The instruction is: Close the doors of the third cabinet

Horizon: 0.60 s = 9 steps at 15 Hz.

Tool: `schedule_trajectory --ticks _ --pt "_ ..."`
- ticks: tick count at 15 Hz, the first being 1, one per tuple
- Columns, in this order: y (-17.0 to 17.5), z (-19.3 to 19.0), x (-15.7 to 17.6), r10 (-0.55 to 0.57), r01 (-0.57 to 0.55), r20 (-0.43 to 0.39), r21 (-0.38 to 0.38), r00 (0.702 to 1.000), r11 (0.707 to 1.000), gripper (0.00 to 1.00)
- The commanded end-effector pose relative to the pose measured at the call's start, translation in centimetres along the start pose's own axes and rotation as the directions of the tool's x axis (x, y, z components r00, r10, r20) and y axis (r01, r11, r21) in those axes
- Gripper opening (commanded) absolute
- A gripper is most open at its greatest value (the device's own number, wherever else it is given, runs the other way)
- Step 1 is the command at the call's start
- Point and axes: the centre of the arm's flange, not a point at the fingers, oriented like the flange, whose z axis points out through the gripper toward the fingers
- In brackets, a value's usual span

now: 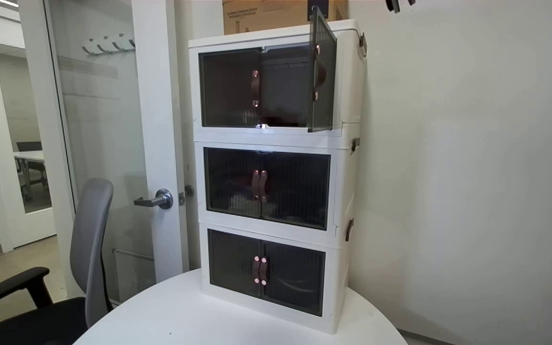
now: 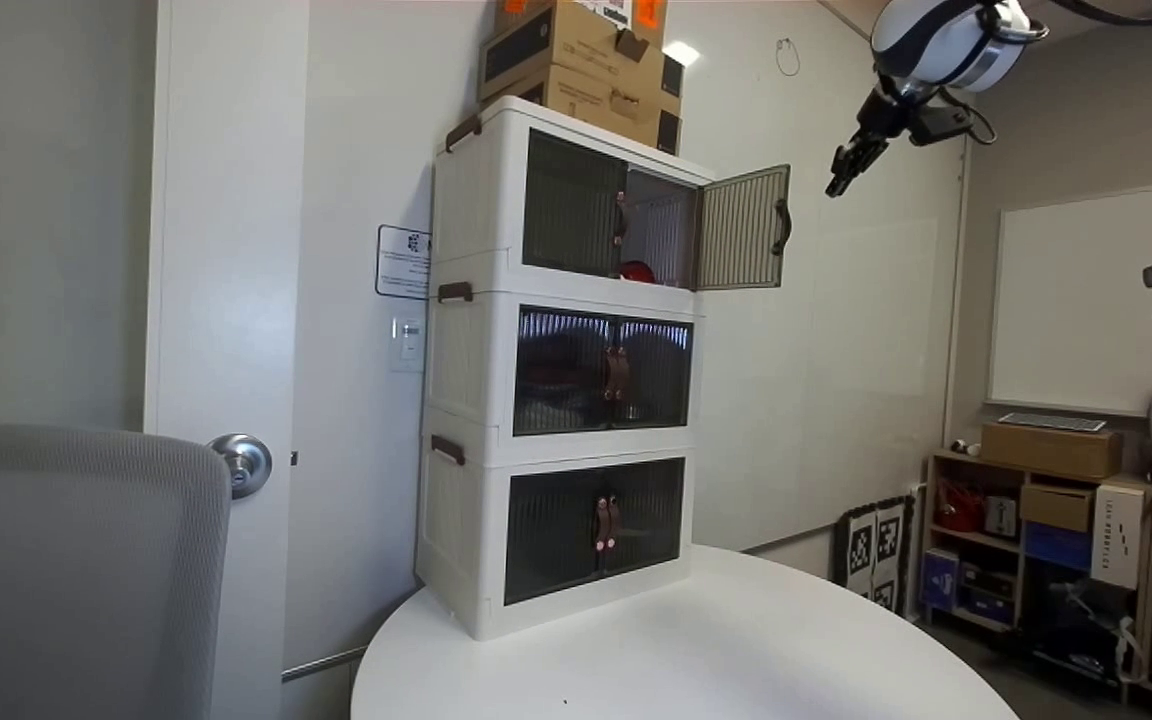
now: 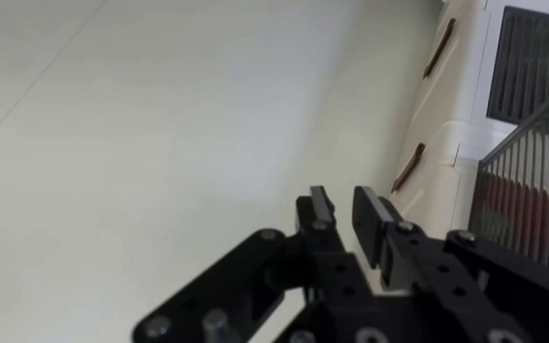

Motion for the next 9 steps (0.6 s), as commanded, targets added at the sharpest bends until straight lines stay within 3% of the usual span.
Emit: schedule_trajectory --ticks 1,5,9 --pt "-1.7 1.5 1.2 -0.004 0.013 -0.14 0.059 0.99 0.998 0.0" --pt "-5.8 2.8 2.1 0.042 0.004 -0.19 0.236 0.981 0.972 0.0" --pt "-9.1 3.4 2.7 0.045 0.039 -0.253 0.316 0.966 0.948 0.0"
